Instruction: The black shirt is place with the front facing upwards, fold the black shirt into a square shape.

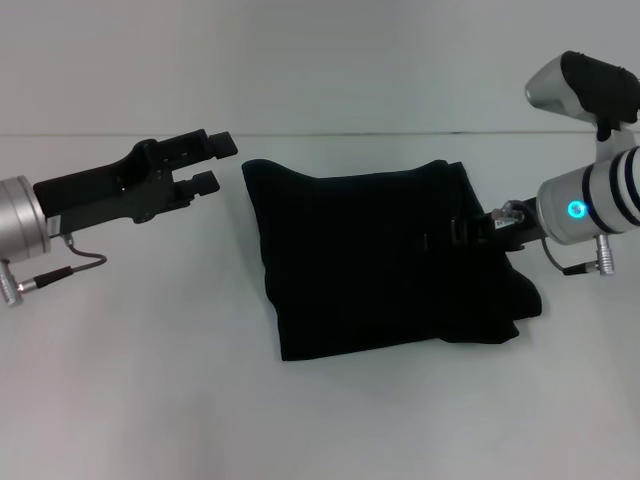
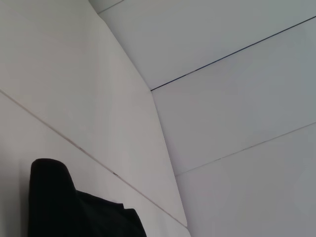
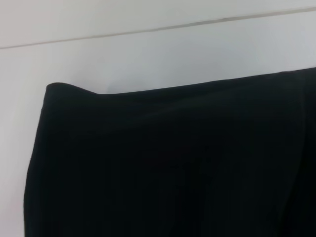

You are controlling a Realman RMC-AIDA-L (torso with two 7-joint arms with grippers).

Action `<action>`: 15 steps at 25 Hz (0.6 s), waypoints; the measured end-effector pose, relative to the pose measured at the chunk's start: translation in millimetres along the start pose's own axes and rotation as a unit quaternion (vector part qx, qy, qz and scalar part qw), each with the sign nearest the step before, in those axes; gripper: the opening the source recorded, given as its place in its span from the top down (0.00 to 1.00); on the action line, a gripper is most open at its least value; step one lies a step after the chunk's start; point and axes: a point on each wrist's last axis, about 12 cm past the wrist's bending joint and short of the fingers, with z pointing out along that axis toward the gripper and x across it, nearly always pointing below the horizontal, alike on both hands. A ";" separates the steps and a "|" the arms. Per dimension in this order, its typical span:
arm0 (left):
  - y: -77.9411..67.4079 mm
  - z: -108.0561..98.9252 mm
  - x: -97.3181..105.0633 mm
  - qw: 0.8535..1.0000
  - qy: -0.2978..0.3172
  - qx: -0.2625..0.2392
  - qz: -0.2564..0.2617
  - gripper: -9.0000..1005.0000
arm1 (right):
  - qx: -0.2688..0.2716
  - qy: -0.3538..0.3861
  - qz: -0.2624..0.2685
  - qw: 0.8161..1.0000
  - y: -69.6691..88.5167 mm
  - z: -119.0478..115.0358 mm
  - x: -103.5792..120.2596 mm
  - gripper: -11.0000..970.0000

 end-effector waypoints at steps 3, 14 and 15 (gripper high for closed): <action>0.0 -0.3 -0.3 1.000 0.000 0.000 0.000 0.25 | -0.001 0.001 0.002 1.000 0.7 1.2 1.1 0.37; 0.3 -2.4 -2.0 1.000 -0.006 0.000 0.000 0.25 | 0.000 -0.012 0.018 1.000 -3.6 -4.6 -4.0 0.49; 0.3 -2.5 -2.0 1.000 -0.006 0.000 0.000 0.25 | -0.001 -0.012 0.017 1.000 -3.1 -4.7 -4.8 0.53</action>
